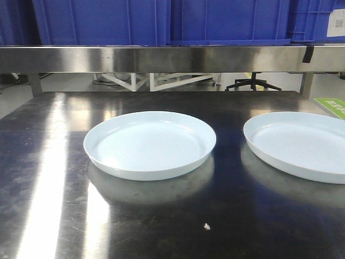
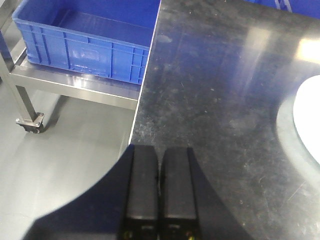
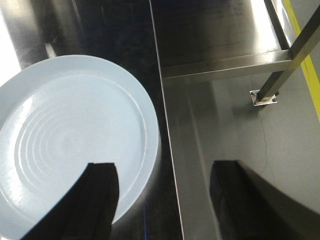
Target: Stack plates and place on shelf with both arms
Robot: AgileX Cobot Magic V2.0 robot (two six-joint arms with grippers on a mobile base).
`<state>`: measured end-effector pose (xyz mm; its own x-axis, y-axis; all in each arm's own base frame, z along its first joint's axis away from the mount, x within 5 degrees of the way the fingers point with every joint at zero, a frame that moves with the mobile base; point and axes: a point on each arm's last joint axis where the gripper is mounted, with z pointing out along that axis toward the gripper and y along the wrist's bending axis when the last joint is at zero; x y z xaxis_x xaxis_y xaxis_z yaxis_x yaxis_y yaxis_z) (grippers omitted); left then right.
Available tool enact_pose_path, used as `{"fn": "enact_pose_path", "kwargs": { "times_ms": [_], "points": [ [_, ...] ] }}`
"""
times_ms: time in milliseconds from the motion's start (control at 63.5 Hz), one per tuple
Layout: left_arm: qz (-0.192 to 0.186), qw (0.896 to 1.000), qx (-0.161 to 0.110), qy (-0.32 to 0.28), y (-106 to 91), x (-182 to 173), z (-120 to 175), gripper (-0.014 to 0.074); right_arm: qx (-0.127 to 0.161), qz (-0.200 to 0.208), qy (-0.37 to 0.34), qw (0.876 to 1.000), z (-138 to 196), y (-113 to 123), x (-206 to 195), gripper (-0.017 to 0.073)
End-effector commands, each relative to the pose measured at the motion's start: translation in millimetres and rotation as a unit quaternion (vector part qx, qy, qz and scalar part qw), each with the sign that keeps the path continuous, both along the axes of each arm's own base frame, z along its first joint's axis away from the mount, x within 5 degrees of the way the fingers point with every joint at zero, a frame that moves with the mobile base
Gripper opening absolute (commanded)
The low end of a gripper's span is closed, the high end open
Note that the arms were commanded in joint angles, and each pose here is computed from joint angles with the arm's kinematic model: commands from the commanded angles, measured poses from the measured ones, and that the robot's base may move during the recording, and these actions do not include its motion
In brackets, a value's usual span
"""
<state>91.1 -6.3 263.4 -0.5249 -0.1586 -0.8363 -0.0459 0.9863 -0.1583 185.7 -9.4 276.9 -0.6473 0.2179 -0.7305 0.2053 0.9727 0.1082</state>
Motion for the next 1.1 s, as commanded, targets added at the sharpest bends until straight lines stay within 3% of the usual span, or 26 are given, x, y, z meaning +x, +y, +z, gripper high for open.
{"fn": "enact_pose_path", "kwargs": {
  "times_ms": [0, 110, 236, 283, 456, 582, 661, 1086],
  "points": [
    [-0.002, 0.999, -0.009, -0.042, -0.9, 3.3, 13.9, 0.0090, -0.008, 0.005, -0.052, 0.999, 17.2, -0.6, 5.5, 0.0489],
    [-0.002, 0.999, -0.009, -0.042, -0.9, 3.3, 13.9, 0.0090, -0.008, 0.005, -0.050, 0.999, 17.0, -0.6, 5.4, 0.0363],
    [-0.002, 0.999, -0.009, -0.042, -0.9, 3.3, 13.9, 0.0090, -0.008, 0.004, -0.043, 0.999, 15.9, -0.8, 4.5, 0.0089],
    [-0.002, 0.999, -0.009, -0.042, -0.9, 3.3, 13.9, 0.0090, -0.008, 0.004, -0.040, 0.999, 15.6, -0.8, 4.3, 0.0039],
    [-0.002, 0.999, -0.009, -0.042, -0.9, 3.3, 13.9, 0.0090, -0.008, 0.003, -0.036, 0.999, 14.9, -0.9, 3.7, 0.0155],
    [-0.002, 0.999, -0.009, -0.042, -0.9, 3.3, 13.9, 0.0090, -0.008, 0.003, -0.031, 0.999, 14.2, -1.0, 3.2, 0.0385],
    [-0.002, 0.999, -0.009, -0.042, -0.9, 3.3, 13.9, 0.0090, -0.008, 0.003, -0.031, 0.999, 14.2, -1.0, 3.2, 0.0465],
    [-0.002, 0.999, -0.009, -0.042, -0.9, 3.3, 13.9, 0.0090, 0.001, -0.002, -0.008, 1.000, 8.3, -0.5, 0.7, 0.0478]
  ]
}}
